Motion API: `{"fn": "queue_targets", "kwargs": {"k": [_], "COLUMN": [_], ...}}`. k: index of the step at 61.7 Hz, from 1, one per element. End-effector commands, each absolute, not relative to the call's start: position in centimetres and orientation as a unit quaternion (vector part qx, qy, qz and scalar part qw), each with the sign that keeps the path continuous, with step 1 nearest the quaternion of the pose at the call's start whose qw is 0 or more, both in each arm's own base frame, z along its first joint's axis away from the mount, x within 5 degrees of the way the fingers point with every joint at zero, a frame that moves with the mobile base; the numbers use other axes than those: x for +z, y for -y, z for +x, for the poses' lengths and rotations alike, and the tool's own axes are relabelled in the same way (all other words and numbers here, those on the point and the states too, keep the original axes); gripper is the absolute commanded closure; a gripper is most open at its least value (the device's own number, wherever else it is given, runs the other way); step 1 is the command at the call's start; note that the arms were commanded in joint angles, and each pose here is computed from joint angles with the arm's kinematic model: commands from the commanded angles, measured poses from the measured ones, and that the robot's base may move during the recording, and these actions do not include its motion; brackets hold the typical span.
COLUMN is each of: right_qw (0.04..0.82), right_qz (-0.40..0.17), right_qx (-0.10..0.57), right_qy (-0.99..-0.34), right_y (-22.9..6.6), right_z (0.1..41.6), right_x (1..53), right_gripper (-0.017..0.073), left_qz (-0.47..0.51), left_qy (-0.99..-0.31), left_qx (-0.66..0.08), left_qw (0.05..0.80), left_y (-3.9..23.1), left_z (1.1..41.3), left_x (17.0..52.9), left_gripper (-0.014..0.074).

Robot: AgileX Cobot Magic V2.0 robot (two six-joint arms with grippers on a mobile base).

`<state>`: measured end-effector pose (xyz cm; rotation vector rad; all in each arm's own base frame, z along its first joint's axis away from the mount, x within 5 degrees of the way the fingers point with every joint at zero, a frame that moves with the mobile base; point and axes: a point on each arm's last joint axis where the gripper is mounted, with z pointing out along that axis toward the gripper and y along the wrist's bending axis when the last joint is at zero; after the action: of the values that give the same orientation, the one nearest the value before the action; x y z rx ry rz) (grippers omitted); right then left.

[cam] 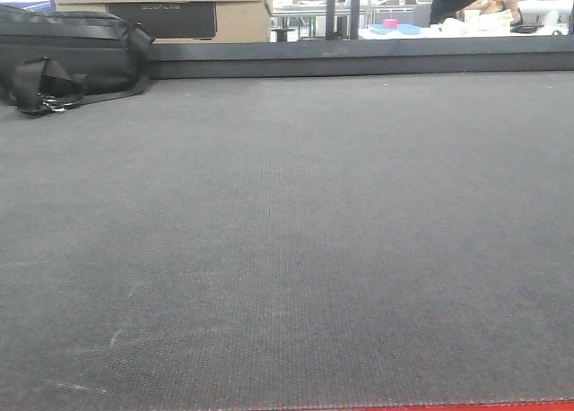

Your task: Grab block from conveyor and place in blue bin

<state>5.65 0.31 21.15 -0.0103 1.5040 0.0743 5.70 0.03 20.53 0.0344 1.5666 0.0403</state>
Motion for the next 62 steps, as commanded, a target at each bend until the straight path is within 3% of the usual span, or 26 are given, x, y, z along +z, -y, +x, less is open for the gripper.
{"fn": "queue_targets", "kwargs": {"k": [1,62], "right_qw": [0.739,0.748], "right_qz": [-0.007,-0.006], "right_qx": [0.029,0.029], "right_qy": [-0.673,-0.663], "right_y": [-0.28,-0.26], "right_z": [5.60,5.58], "right_x": [21.38,21.62], "right_gripper": [0.0721,0.0721], "left_qz": [0.015,0.044], "left_qy": [-0.698,-0.682], "left_qx": [0.019,0.050], "left_qw": [0.716,0.728], "left_y": [-0.04,-0.04], "left_z": [5.65,5.63], "left_x": [20.77,21.12], "left_gripper": [0.0705,0.0705]}}
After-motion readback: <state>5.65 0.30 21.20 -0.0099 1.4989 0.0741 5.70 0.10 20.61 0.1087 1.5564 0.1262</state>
